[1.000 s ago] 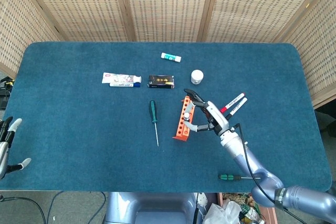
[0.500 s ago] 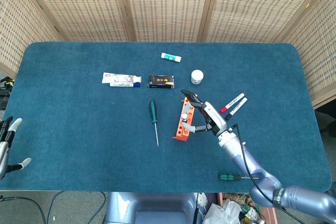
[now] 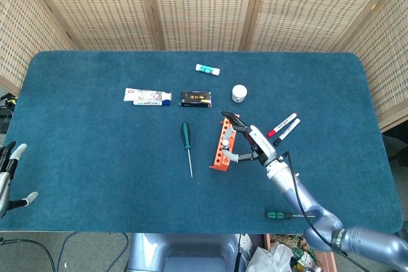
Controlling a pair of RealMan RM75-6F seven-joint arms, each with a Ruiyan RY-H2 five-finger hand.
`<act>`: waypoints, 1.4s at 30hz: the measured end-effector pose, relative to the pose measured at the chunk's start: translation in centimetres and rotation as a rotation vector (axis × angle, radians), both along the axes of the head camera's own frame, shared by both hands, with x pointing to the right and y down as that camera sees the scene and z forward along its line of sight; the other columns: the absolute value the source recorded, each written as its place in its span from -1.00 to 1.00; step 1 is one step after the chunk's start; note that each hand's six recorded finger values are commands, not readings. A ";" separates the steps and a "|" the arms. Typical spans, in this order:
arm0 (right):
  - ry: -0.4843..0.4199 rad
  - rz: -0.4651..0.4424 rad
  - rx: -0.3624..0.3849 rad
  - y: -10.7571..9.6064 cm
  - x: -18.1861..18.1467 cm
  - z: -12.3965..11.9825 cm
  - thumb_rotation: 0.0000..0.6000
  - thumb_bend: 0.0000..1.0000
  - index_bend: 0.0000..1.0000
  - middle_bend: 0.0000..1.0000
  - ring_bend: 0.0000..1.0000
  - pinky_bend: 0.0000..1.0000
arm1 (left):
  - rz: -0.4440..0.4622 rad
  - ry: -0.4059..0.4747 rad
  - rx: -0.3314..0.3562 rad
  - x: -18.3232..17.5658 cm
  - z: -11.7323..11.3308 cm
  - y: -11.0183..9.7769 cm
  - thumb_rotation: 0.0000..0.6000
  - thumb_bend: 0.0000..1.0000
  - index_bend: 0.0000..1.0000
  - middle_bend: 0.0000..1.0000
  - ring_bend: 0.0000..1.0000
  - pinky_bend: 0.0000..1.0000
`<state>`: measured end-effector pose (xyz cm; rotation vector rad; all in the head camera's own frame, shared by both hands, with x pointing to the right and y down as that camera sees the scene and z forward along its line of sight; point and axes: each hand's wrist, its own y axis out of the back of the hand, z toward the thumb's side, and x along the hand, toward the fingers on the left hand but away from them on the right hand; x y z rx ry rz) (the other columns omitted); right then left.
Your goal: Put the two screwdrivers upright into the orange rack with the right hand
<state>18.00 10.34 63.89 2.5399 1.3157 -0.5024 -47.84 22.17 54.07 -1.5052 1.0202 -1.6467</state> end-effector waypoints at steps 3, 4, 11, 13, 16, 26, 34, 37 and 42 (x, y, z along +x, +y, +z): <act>0.014 -0.005 -0.003 0.3 0.2 0.7 1.00 -0.15 0.34 -0.89 -1.00 -1.00 | 0.001 -0.001 -0.004 0.0 0.1 0.0 1.00 -1.00 -1.00 -1.00 -1.00 -1.00; 0.018 -0.006 -0.004 0.4 0.3 0.9 1.00 -0.15 0.34 -0.89 -1.00 -1.00 | 0.002 -0.001 -0.005 0.0 0.1 0.0 1.00 -1.00 -1.00 -1.00 -1.00 -1.00; 0.039 -0.007 -0.015 1.1 0.9 2.7 1.00 -0.15 0.35 -0.89 -1.00 -1.00 | 0.002 -0.002 -0.010 0.1 0.3 0.0 1.00 -1.00 -1.00 -1.00 -1.00 -1.00; 0.038 -0.005 -0.018 1.3 1.1 3.0 1.00 -0.16 0.35 -0.89 -1.00 -1.00 | 0.002 -0.003 -0.012 0.1 0.3 0.1 1.00 -1.00 -1.00 -1.00 -1.00 -1.00; 0.036 -0.003 -0.022 1.4 1.2 3.4 1.00 -0.16 0.35 -0.89 -1.00 -1.00 | 0.001 -0.004 -0.014 0.1 0.4 0.1 1.00 -1.00 -1.00 -1.00 -1.00 -1.00; 0.051 -0.020 -0.017 2.0 1.2 4.2 1.00 -0.16 0.35 -0.89 -1.00 -1.00 | 0.003 -0.007 -0.020 0.2 0.5 0.1 1.00 -1.00 -1.00 -1.00 -1.00 -1.00; 0.062 -0.034 -0.006 2.2 1.2 4.4 1.00 -0.15 0.35 -0.89 -1.00 -1.00 | 0.002 -0.005 -0.021 0.2 0.5 0.1 1.00 -1.00 -1.00 -1.00 -1.00 -1.00; 0.064 -0.035 -0.006 2.2 1.2 4.5 1.00 -0.15 0.35 -0.89 -1.00 -1.00 | 0.001 -0.003 -0.020 0.2 0.5 0.1 1.00 -1.00 -1.00 -1.00 -1.00 -1.00; 0.073 -0.044 -0.007 2.4 1.2 4.7 1.00 -0.16 0.35 -0.89 -1.00 -1.00 | 0.002 -0.003 -0.020 0.2 0.4 0.0 1.00 -1.00 -1.00 -1.00 -1.00 -1.00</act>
